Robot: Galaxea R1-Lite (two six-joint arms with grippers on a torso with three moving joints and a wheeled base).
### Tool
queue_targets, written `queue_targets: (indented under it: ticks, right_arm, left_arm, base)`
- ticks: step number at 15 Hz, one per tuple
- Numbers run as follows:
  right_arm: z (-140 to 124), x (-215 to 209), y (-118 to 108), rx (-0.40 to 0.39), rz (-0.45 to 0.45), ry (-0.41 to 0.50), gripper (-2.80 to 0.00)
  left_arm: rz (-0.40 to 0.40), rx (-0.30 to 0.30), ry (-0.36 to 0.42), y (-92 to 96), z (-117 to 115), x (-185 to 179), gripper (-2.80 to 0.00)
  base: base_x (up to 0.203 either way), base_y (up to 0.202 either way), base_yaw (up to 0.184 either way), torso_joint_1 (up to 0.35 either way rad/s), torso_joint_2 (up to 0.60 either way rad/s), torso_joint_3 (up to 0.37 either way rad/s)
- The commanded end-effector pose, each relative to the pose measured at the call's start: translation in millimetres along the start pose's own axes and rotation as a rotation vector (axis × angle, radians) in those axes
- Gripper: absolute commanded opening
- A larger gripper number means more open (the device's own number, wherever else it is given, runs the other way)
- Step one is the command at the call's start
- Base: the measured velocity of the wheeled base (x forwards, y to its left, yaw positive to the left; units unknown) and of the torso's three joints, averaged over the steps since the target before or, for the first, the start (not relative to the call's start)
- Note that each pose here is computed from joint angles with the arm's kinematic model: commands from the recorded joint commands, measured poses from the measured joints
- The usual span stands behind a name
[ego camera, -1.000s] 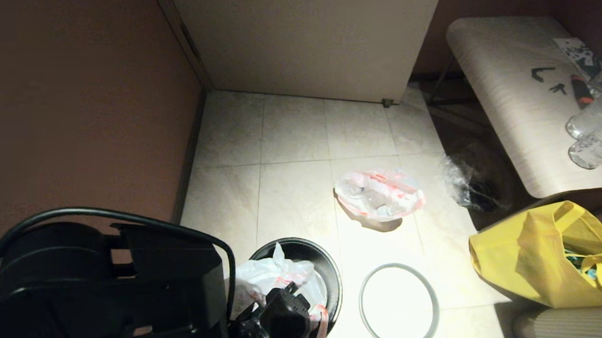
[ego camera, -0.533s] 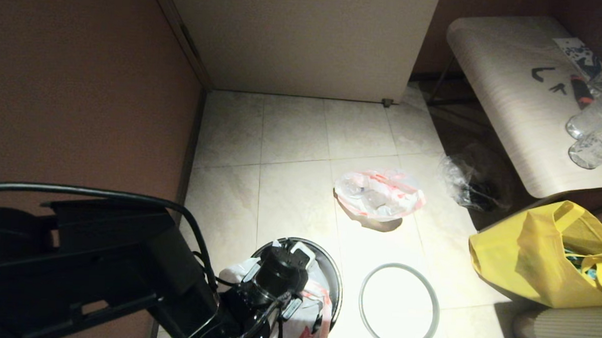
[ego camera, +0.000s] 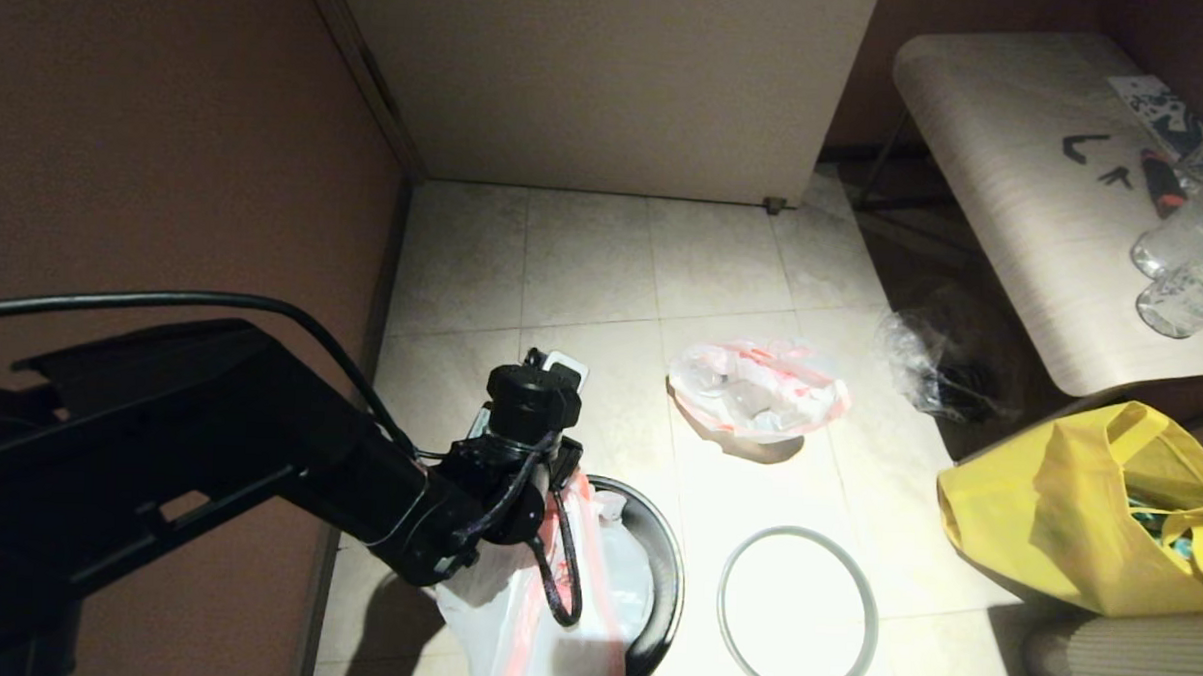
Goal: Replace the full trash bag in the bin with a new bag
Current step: Put the new garbage bag on the trash can
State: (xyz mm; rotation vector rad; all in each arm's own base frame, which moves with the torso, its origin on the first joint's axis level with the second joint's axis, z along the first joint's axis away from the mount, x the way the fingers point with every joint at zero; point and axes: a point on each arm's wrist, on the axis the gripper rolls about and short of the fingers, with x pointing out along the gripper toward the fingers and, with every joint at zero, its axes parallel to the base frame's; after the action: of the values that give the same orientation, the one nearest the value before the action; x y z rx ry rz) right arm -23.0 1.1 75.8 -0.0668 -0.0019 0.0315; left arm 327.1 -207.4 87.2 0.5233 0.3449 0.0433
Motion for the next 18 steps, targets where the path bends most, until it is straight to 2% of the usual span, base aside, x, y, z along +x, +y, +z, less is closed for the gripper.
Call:
queue_targets:
  ticks: [1,4,6,10,11,13,16,18]
  right_arm:
    - [0,0,0,-0.001,0.001,0.001,-2.8]
    - [0,0,0,-0.001,0.001,0.001,-2.8]
    - [0,0,0,-0.001,0.001,0.001,-2.8]
    - [0,0,0,-0.001,0.001,0.001,-2.8]
    - [0,0,0,-0.001,0.001,0.001,-2.8]
    - [0,0,0,-0.001,0.001,0.001,-2.8]
    - [0,0,0,-0.001,0.001,0.001,-2.8]
    - [0,0,0,-0.001,0.001,0.001,-2.8]
  left_arm:
    - [0.037,-0.037,-0.03,2.7,13,7,-2.8]
    - [0.069,-0.104,-0.1,11.7,42,11,-2.8]
    - [0.077,-0.127,-0.124,21.0,60,5,-2.8]
    - [0.09,-0.155,-0.132,26.1,66,8,-2.8]
    - [0.095,-0.177,-0.144,27.8,70,9,-2.8]
    - [0.092,-0.264,-0.172,31.9,92,6,-2.8]
    - [0.011,-0.34,-0.077,16.1,101,-2,-2.8]
    - [-0.054,-0.376,0.008,5.0,94,-1,-2.8]
  base:
    - [0.0,0.0,0.0,0.0,0.0,0.0]
    - [0.0,0.0,0.0,0.0,0.0,0.0]
    - [0.0,0.0,0.0,0.0,0.0,0.0]
    - [0.0,0.0,0.0,0.0,0.0,0.0]
    - [0.0,0.0,0.0,0.0,0.0,0.0]
    - [0.0,0.0,0.0,0.0,0.0,0.0]
    - [0.0,0.0,0.0,0.0,0.0,0.0]
    - [0.0,0.0,0.0,0.0,0.0,0.0]
